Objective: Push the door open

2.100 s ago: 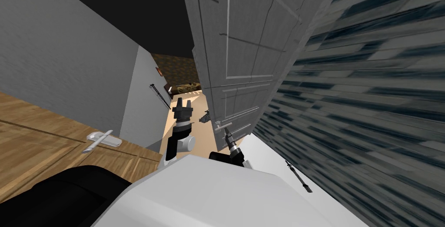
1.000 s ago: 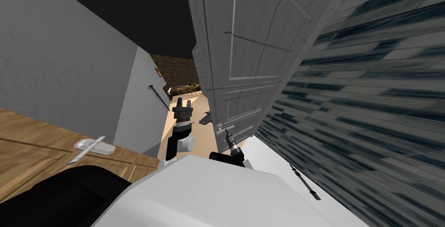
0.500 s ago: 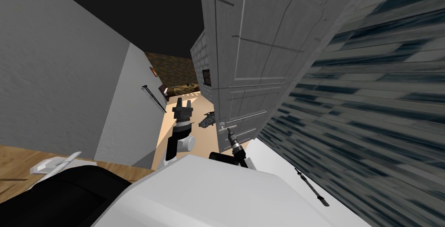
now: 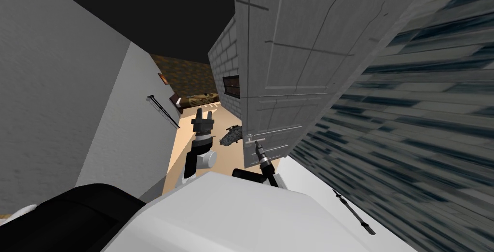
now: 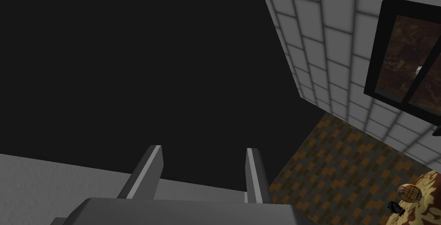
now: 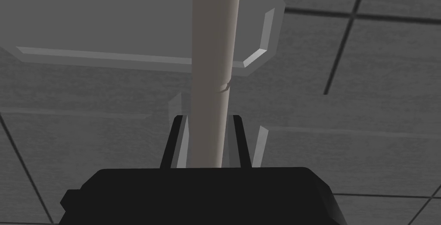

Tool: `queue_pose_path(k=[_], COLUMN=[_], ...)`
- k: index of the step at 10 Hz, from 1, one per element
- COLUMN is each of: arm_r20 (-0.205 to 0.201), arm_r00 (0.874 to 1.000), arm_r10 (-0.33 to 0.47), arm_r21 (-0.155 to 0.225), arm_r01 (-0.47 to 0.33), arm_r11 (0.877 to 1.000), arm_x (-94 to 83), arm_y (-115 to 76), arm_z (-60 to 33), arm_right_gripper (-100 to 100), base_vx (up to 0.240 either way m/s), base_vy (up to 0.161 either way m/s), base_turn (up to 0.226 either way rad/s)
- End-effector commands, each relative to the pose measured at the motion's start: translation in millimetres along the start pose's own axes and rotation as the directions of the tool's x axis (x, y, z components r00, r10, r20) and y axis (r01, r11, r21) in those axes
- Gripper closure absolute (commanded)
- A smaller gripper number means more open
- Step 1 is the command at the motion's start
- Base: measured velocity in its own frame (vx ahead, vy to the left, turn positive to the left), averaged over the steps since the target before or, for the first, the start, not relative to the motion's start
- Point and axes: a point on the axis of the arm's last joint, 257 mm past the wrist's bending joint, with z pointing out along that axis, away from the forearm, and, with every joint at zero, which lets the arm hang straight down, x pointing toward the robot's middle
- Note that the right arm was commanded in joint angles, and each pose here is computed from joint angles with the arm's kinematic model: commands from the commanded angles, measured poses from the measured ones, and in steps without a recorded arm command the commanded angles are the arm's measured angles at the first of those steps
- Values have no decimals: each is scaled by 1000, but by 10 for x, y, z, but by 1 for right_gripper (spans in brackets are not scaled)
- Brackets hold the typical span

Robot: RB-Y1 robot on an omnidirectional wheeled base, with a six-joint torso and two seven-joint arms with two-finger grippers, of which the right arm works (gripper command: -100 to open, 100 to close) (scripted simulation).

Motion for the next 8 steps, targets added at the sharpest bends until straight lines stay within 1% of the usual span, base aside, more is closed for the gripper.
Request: queue_pose_path(k=[1,2,4,8], arm_r20=[35,45,65,104], arm_r00=[999,999,998,995], arm_r10=[-9,-9,-9,-4], arm_r21=[4,4,4,1], arm_r01=[9,9,9,4], arm_r11=[1000,1000,1000,1000], arm_x=[-211,-256,-347,-512], arm_y=[-8,-7,-5,6], arm_z=[28,38,55,91], arm_right_gripper=[100,100,100,100], base_vx=[130,106,82,77], base_vy=[173,133,86,110], base_turn=[-104,-65,-52,-61])
